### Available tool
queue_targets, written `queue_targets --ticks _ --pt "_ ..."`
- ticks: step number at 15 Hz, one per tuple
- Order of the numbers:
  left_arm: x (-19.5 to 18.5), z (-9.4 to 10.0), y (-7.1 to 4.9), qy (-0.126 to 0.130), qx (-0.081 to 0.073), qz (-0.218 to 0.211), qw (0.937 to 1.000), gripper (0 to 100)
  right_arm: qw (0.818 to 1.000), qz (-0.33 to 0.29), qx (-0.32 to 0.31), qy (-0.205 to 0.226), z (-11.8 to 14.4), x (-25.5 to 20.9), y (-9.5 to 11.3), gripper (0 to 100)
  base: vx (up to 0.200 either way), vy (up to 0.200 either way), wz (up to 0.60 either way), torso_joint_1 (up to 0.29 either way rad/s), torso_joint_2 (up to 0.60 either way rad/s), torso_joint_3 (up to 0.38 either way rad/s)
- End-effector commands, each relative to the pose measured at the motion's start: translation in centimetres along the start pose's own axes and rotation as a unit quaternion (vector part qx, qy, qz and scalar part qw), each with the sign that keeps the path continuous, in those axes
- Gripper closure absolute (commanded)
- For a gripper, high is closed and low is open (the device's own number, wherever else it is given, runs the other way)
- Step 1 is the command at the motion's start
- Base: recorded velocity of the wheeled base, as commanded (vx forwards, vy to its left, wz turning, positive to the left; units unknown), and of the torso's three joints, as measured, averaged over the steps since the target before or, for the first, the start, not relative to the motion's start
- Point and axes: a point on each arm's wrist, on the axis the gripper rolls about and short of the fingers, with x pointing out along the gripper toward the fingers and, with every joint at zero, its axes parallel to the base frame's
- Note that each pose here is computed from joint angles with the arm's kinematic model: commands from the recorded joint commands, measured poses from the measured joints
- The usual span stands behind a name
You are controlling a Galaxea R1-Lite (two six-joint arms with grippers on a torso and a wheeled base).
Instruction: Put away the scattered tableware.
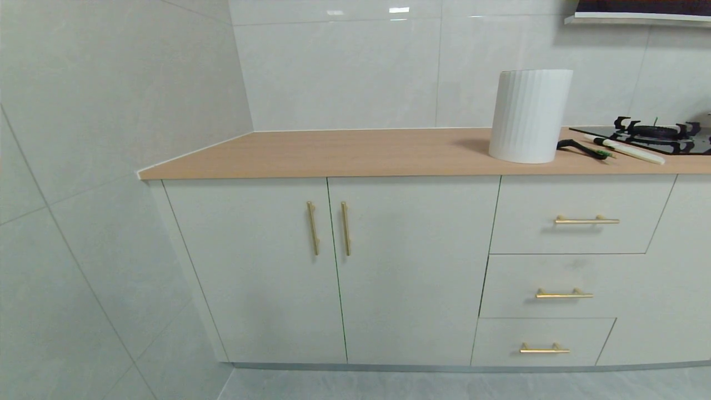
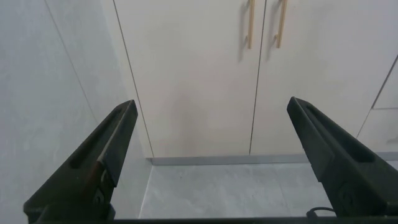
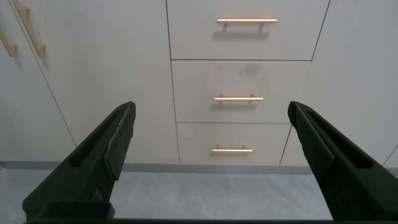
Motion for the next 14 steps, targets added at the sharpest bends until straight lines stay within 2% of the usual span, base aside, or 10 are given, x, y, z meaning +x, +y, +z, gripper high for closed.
queue_targets --ticks 1,2,3,4,11,14 --pt "0.0 -0.02 0.0 0.0 0.004 0.0 1.0 0 1.0 -0.001 0.0 0.002 -0.04 0.02 0.0 0 0.0 0.0 0.0 0.0 0.0 0.0" --pt "0.0 -0.02 0.0 0.0 -0.002 0.0 1.0 0 1.0 0.0 0.001 0.002 -0.04 0.02 0.0 0 0.0 0.0 0.0 0.0 0.0 0.0" --pt "0.0 0.0 0.0 0.0 -0.014 0.0 0.9999 0 1.0 0.0 0.001 0.002 -0.04 0.02 0.0 0 0.0 0.0 0.0 0.0 0.0 0.0" --pt "0.0 0.0 0.0 0.0 -0.018 0.001 0.9998 0 1.0 0.001 0.001 0.002 -0.04 0.02 0.0 0 0.0 0.0 0.0 0.0 0.0 0.0" --pt "0.0 0.0 0.0 0.0 -0.017 0.001 0.9999 0 1.0 0.002 0.005 0.002 0.0 0.01 0.0 0 0.0 0.0 0.0 0.0 0.0 0.0" --pt "0.0 0.0 0.0 0.0 -0.017 0.001 0.9999 0 1.0 0.002 0.007 0.002 -0.04 0.02 0.0 0 0.0 -0.2 0.0 0.001 0.0 0.005"
